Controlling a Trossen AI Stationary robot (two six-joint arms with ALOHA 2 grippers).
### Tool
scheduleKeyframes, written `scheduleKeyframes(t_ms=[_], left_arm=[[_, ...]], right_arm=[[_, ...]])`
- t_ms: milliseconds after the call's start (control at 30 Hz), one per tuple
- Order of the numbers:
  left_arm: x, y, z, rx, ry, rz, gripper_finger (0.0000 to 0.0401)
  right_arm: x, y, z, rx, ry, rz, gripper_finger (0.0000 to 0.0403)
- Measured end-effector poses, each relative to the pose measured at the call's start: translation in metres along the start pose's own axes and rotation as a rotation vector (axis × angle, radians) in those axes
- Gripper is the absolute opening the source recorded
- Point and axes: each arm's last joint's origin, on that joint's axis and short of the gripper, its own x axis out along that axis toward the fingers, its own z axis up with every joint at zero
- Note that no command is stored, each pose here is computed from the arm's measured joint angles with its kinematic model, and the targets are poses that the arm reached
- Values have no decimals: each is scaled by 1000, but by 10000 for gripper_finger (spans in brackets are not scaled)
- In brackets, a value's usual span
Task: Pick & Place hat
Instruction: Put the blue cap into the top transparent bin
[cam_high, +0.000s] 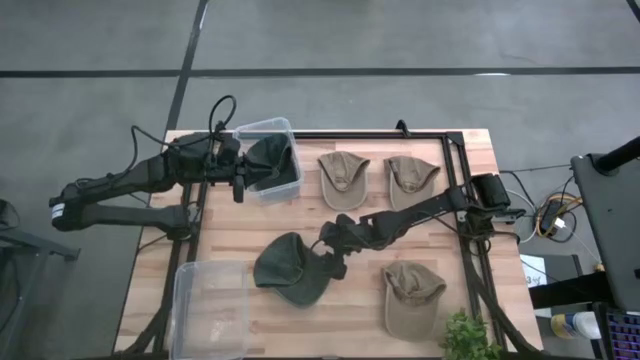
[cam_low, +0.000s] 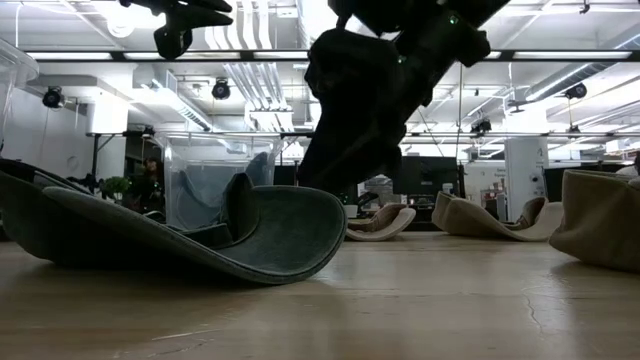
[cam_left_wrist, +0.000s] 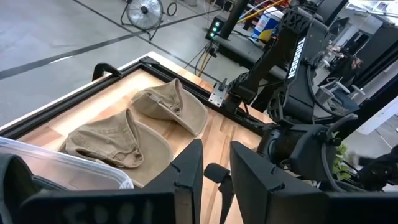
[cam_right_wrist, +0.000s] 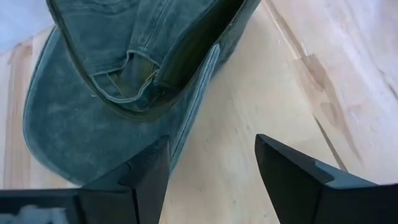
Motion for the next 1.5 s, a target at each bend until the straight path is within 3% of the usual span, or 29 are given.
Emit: scheduleKeyframes(t_ms=[433, 700, 833, 1100, 1333, 1500], left_arm=[[0, 0, 0, 0, -3, 2, 73], [0, 0, 0, 0, -3, 2, 73], [0, 0, 0, 0, -4, 2, 73], [0, 0, 0, 0, -3, 2, 73], [0, 0, 0, 0, -3, 2, 73], [0, 1, 0, 21, -9, 17, 73]], right_arm=[[4, -1, -8, 46, -8, 124, 226], [9, -3, -13, 74, 26, 142, 219], [22, -5, -18, 84, 56, 143, 179], [37, 2, -11, 69, 68, 182, 23], [8, 8, 5, 23, 24, 152, 13], [-34, 10, 17, -12, -50, 26, 13]])
